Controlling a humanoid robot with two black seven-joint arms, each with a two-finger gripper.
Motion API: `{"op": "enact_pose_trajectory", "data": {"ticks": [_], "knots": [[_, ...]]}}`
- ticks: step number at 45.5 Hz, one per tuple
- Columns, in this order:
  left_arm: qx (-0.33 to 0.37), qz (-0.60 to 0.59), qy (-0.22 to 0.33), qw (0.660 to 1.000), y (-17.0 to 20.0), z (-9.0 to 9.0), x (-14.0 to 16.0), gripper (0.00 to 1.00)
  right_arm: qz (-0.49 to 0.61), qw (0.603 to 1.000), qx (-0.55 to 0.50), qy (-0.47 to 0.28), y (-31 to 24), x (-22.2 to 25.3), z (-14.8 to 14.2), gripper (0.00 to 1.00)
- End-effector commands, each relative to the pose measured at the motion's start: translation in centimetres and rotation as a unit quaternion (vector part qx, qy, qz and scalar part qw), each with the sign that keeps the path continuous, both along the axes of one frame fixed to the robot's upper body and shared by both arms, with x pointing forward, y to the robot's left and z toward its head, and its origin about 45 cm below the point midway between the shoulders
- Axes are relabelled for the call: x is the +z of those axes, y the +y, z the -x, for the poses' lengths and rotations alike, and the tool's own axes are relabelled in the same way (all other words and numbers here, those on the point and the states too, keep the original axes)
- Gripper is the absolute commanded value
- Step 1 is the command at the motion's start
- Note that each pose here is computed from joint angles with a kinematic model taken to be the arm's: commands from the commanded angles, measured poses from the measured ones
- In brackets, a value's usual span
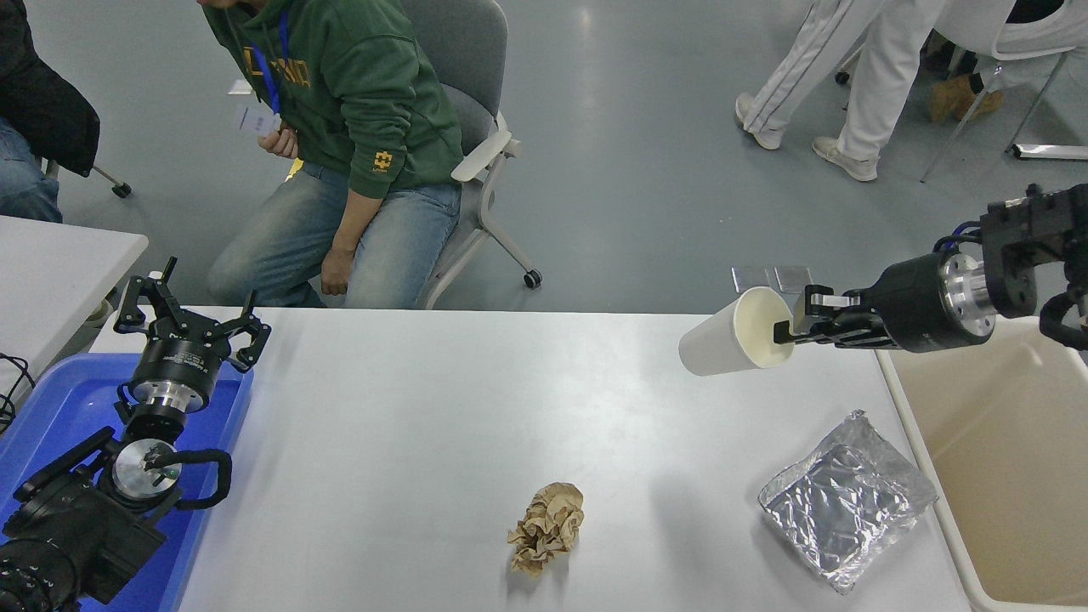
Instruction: Clean the table surface
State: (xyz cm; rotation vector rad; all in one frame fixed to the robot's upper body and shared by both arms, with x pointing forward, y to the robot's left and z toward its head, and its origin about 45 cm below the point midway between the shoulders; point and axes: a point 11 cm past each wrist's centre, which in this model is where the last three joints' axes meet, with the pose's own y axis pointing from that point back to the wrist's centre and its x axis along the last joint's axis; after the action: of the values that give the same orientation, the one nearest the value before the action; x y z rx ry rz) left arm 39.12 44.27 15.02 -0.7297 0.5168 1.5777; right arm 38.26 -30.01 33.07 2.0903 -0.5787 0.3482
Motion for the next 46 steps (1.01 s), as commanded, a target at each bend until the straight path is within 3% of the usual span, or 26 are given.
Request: {"op": "enact_pose_trajectory", "data": {"ticks": [1, 46], "knots": [[0.0, 0.0, 0.0, 1.0, 0.0, 0.0, 0.0, 1.0, -0.014, 0.999, -0.039, -0.013, -2.5, 0.8, -1.3, 0.0], [0.0, 0.0, 0.0, 1.0, 0.0, 0.0, 0.0, 1.0, -0.027, 0.975, -0.221, -0.027, -15.0, -0.3, -3.8, 0.0]]}}
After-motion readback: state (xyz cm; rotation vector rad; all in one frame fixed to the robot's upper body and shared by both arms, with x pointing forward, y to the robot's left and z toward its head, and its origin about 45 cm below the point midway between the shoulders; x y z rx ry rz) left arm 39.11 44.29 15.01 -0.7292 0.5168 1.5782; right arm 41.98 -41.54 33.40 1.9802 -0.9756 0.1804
